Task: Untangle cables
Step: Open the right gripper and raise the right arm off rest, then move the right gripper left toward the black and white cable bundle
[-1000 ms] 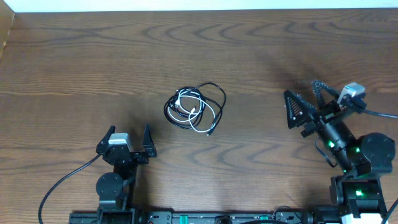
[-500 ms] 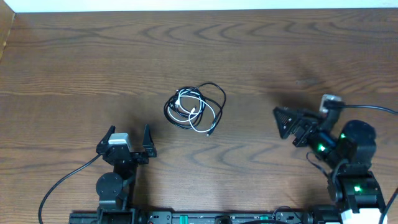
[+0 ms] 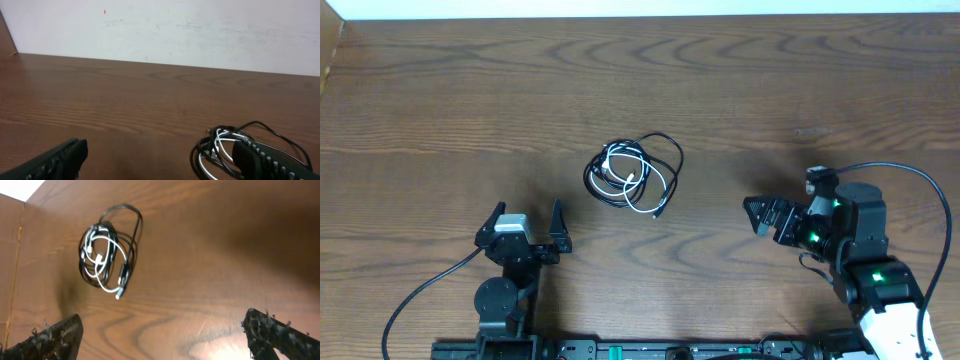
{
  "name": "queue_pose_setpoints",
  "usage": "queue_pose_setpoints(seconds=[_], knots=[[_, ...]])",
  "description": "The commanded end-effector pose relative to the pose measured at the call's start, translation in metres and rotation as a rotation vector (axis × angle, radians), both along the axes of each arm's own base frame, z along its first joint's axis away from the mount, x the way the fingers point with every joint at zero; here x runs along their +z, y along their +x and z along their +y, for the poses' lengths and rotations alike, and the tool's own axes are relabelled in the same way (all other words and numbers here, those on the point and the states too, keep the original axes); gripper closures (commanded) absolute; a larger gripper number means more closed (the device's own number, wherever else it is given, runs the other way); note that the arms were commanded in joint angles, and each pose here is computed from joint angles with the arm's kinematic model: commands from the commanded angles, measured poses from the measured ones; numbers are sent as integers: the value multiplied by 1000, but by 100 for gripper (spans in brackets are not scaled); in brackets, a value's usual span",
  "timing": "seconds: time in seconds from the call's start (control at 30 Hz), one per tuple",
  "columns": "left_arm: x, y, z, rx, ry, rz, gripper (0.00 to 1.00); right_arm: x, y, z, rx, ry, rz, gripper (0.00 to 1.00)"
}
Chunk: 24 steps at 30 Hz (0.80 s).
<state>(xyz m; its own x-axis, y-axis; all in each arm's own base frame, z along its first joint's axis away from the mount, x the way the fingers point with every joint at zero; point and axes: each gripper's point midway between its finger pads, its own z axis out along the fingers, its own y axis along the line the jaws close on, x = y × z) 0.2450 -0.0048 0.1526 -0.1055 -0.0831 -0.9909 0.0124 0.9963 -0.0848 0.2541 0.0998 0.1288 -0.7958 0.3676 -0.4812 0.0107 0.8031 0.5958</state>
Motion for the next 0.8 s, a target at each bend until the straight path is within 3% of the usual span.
queue_pose_setpoints(seconds=[0.0, 0.07, 0.1, 0.13, 0.17, 0.77], knots=[[-14, -1, -3, -19, 17, 44, 2, 14, 4, 9, 54, 21, -58, 1], [-14, -1, -3, -19, 16, 44, 2, 19, 3, 15, 85, 50, -72, 1], [-14, -1, -3, -19, 17, 44, 2, 19, 5, 15, 86, 45, -82, 23], [-14, -1, -3, -19, 17, 44, 2, 18, 8, 13, 77, 34, -87, 76], [-14, -1, -3, -19, 17, 44, 2, 15, 10, 10, 58, 15, -79, 99], [-14, -1, -3, -19, 17, 44, 2, -74, 2, 37, 136, -34, 240, 99]])
